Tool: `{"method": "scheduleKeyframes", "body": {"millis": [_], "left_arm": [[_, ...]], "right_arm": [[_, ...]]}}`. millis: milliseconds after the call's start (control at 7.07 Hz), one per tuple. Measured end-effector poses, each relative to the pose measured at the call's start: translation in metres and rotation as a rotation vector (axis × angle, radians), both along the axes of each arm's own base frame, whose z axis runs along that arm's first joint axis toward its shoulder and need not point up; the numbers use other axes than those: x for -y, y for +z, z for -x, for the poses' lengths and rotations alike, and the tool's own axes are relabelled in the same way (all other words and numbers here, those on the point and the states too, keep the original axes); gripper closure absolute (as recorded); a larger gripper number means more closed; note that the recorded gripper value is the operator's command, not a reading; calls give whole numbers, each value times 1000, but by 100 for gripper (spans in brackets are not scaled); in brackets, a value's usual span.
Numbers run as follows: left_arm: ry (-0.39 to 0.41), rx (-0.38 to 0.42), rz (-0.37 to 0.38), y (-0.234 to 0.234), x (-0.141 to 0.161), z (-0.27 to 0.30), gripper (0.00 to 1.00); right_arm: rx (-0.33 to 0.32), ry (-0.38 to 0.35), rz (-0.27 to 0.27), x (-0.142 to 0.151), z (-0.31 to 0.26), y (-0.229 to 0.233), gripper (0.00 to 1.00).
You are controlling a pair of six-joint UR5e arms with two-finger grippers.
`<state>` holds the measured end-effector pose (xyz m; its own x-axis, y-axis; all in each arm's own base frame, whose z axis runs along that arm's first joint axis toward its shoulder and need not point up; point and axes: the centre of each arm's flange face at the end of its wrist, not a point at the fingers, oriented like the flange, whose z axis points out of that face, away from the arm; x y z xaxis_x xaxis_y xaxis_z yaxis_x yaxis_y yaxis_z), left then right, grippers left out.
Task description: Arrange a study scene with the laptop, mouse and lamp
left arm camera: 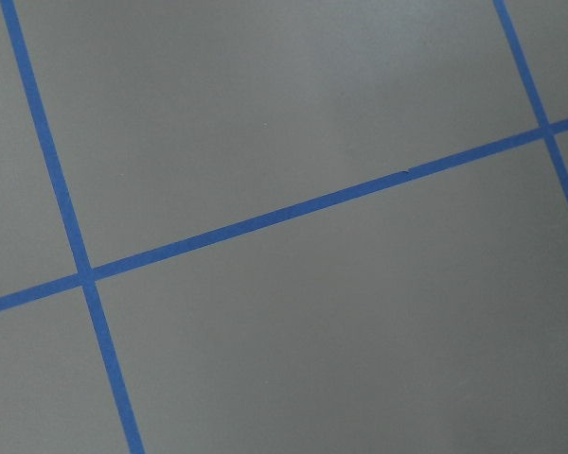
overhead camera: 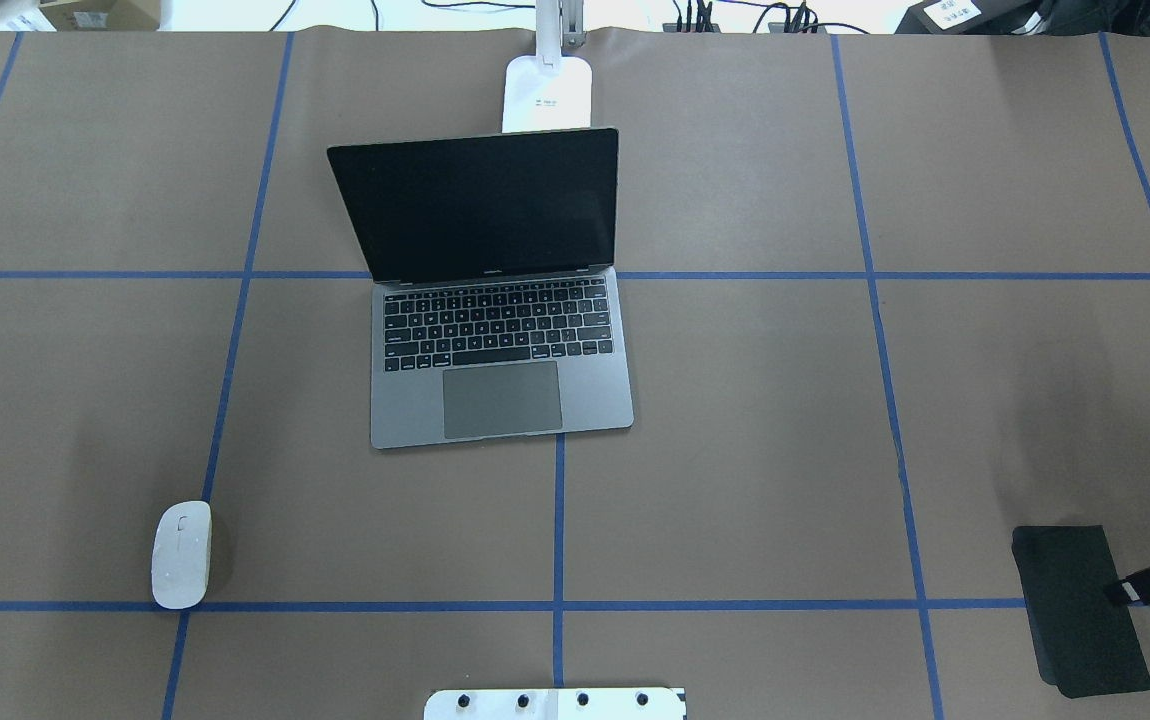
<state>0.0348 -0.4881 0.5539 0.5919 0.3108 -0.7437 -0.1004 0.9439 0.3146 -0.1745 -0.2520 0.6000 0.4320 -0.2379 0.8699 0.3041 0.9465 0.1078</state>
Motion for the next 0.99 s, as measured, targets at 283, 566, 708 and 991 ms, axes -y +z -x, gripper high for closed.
{"method": "scheduleKeyframes", "body": {"millis": [283,566,708,991], "left_arm": [[1,-2,-8,-1,0,-1,0],[2,-5,-23,-2,0,-1,0],[4,-6,-31,-3,0,-1,0],[6,-9,-49,-5,1,-1,0]], "right_arm": [[-17,0,8,-1,1,8,19],[-34,2,21,-1,1,19,19],[-41,6,30,0,2,22,19],[-51,31,72,3,5,22,24]]}}
